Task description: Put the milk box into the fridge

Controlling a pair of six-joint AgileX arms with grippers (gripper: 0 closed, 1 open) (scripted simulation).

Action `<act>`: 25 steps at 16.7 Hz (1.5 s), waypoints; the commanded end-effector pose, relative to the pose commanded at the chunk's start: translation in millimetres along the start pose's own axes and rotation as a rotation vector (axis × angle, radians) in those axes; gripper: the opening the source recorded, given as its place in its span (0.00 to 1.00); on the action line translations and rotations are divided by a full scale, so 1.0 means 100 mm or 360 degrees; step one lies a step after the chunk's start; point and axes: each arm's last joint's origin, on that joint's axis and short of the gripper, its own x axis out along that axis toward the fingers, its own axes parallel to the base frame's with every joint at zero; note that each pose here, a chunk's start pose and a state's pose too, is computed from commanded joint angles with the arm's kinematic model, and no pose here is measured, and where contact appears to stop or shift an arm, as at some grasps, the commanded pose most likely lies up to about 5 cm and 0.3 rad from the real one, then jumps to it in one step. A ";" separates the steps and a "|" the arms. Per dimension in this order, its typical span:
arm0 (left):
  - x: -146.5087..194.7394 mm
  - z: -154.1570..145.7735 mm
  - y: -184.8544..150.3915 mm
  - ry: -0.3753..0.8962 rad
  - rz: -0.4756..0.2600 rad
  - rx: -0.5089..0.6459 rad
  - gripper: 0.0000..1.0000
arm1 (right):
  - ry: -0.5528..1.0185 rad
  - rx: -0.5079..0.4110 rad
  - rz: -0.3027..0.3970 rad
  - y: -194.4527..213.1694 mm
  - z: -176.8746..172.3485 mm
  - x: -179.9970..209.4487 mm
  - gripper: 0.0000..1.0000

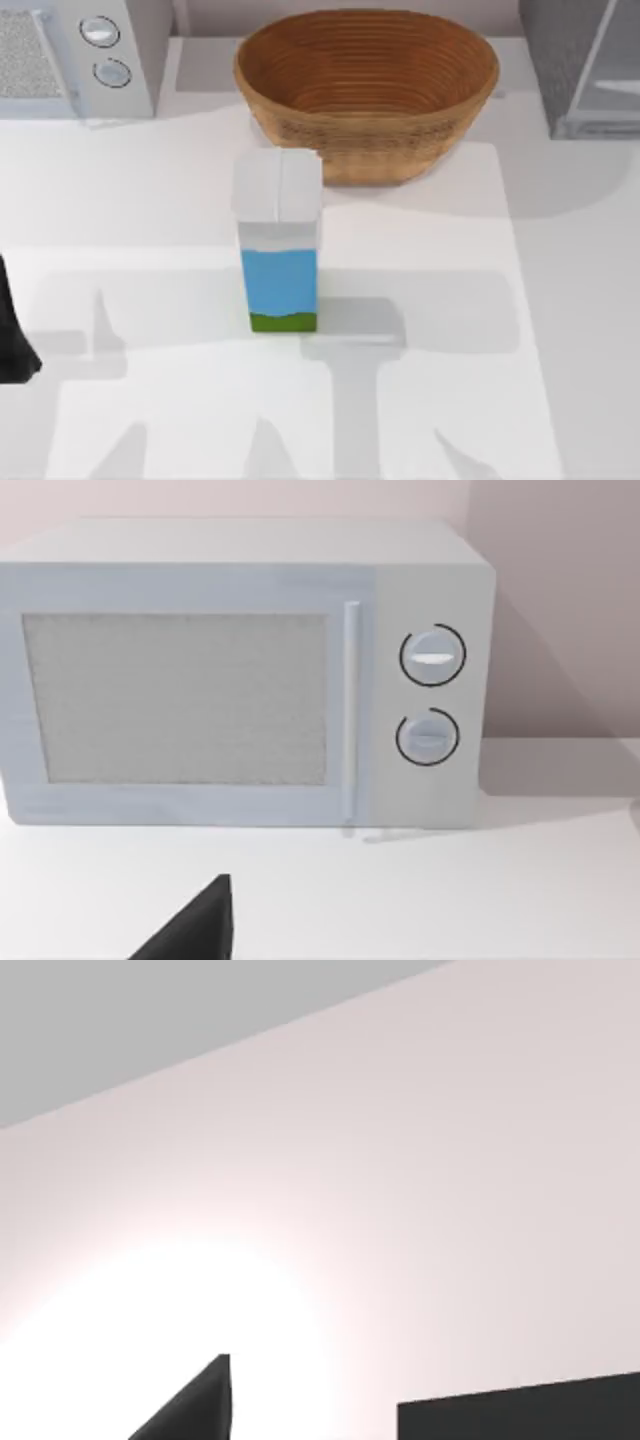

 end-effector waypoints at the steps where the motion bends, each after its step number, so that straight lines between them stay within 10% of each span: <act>1: 0.00 0.00 0.00 0.0000 0.0000 0.0000 1.00 | 0.0021 -0.0007 0.0083 0.35 -0.11 0.02 1.00; 6: 0.00 0.00 0.00 0.0000 0.0000 0.0000 1.00 | 0.0350 -0.0049 0.0370 1.73 -1.39 -0.04 1.00; 10: 0.00 0.00 0.00 0.0000 0.0000 0.0000 1.00 | 0.0765 -0.0086 0.0366 2.06 -2.87 -0.29 1.00; 17: 0.00 0.00 0.00 0.0000 0.0000 0.0000 1.00 | 0.1393 -0.0171 -0.0073 1.20 -4.94 -1.07 1.00; 25: 0.00 0.00 0.00 0.0000 0.0000 0.0000 1.00 | 0.1664 -0.0285 -0.0630 -0.05 -5.70 -1.85 1.00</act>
